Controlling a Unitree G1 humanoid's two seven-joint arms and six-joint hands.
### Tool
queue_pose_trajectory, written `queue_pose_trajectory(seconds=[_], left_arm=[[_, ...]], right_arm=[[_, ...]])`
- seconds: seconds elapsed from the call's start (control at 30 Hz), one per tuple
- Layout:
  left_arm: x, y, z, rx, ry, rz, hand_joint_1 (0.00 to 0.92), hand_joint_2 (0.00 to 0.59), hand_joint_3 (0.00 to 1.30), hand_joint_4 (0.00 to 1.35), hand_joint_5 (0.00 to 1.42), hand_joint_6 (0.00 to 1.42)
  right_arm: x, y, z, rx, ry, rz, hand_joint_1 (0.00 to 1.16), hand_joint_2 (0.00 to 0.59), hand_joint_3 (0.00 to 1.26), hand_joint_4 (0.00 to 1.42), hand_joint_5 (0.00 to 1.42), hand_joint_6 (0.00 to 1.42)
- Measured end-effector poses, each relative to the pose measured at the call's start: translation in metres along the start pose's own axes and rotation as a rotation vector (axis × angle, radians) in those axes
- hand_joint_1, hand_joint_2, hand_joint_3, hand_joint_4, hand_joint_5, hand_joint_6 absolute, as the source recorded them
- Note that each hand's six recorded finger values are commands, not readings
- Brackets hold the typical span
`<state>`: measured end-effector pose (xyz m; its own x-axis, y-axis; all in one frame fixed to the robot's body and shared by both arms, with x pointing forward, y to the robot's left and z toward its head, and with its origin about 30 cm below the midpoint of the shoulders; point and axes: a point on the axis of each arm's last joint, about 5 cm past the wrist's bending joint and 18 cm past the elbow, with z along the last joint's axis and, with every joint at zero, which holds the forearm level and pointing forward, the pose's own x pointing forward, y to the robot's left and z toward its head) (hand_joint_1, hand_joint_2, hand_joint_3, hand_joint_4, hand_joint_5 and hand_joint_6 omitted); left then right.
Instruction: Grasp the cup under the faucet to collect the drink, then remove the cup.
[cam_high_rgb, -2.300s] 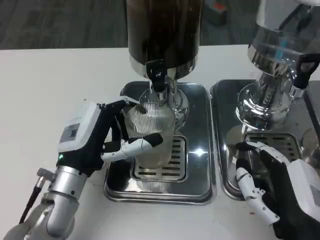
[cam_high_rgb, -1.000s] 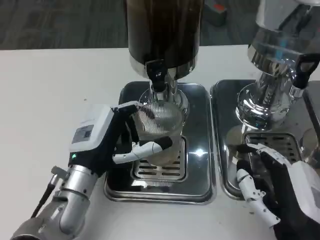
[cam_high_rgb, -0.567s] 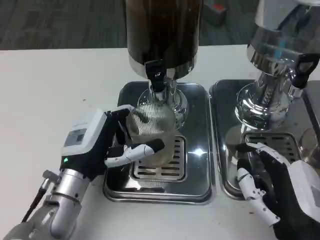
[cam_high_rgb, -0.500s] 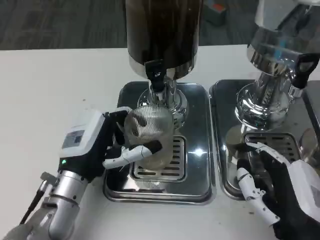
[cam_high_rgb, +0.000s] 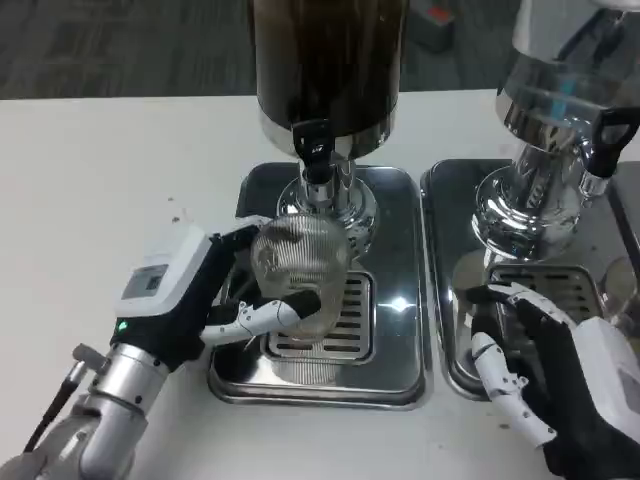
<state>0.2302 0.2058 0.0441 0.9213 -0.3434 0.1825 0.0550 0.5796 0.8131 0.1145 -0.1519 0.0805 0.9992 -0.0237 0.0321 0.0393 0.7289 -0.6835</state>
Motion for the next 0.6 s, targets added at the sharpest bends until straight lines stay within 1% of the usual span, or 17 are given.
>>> queue_pose_trajectory(seconds=[0.03, 0.1, 0.17, 0.23, 0.3, 0.33, 0.47, 0.5, 0.57, 0.6], left_arm=[[0.0003, 0.0001, 0.0004, 0.000, -0.003, -0.003, 0.000, 0.022, 0.46, 0.47, 0.49, 0.50], [0.0002, -0.0001, 0.0008, -0.001, -0.006, -0.002, 0.002, 0.028, 0.48, 0.59, 0.61, 0.67], [0.0003, -0.0001, 0.0011, -0.001, -0.009, -0.002, 0.021, 0.033, 0.52, 0.67, 0.71, 0.79], [0.0009, 0.0000, 0.0019, -0.001, -0.016, 0.002, 0.025, 0.043, 0.54, 0.73, 0.77, 0.87], [0.0014, 0.0001, 0.0024, -0.001, -0.020, 0.010, 0.025, 0.045, 0.54, 0.76, 0.81, 0.92], [0.0016, 0.0001, 0.0027, 0.000, -0.023, 0.012, 0.025, 0.045, 0.54, 0.78, 0.83, 0.93], [0.0017, 0.0000, 0.0029, 0.001, -0.025, 0.019, 0.039, 0.044, 0.50, 0.76, 0.83, 0.93], [0.0018, -0.0001, 0.0030, 0.001, -0.025, 0.020, 0.039, 0.044, 0.48, 0.73, 0.80, 0.90], [0.0018, -0.0003, 0.0031, 0.000, -0.025, 0.023, 0.029, 0.046, 0.44, 0.66, 0.73, 0.79], [0.0019, -0.0005, 0.0032, 0.000, -0.025, 0.022, 0.029, 0.049, 0.42, 0.65, 0.72, 0.76]], right_arm=[[0.0000, -0.0001, -0.0001, 0.001, 0.000, 0.001, 0.15, 0.473, 0.37, 0.21, 0.20, 0.31], [0.0000, -0.0003, -0.0003, 0.002, 0.001, 0.001, 0.15, 0.473, 0.37, 0.21, 0.20, 0.31], [0.0000, -0.0006, -0.0004, 0.002, 0.002, 0.001, 0.15, 0.473, 0.37, 0.21, 0.20, 0.31], [0.0001, -0.0011, -0.0009, 0.000, 0.003, 0.000, 0.15, 0.473, 0.37, 0.21, 0.21, 0.31], [0.0001, -0.0014, -0.0011, -0.001, 0.003, 0.000, 0.15, 0.473, 0.36, 0.21, 0.21, 0.31], [0.0001, -0.0017, -0.0014, -0.002, 0.004, 0.000, 0.15, 0.473, 0.36, 0.21, 0.21, 0.31], [0.0002, -0.0022, -0.0017, -0.004, 0.005, 0.000, 0.15, 0.473, 0.36, 0.21, 0.21, 0.32], [0.0002, -0.0022, -0.0017, -0.004, 0.005, 0.002, 0.15, 0.473, 0.36, 0.21, 0.21, 0.32], [0.0003, -0.0022, -0.0017, -0.004, 0.004, 0.003, 0.15, 0.473, 0.36, 0.21, 0.21, 0.32], [0.0003, -0.0022, -0.0017, -0.004, 0.004, 0.004, 0.15, 0.473, 0.36, 0.21, 0.21, 0.32]])
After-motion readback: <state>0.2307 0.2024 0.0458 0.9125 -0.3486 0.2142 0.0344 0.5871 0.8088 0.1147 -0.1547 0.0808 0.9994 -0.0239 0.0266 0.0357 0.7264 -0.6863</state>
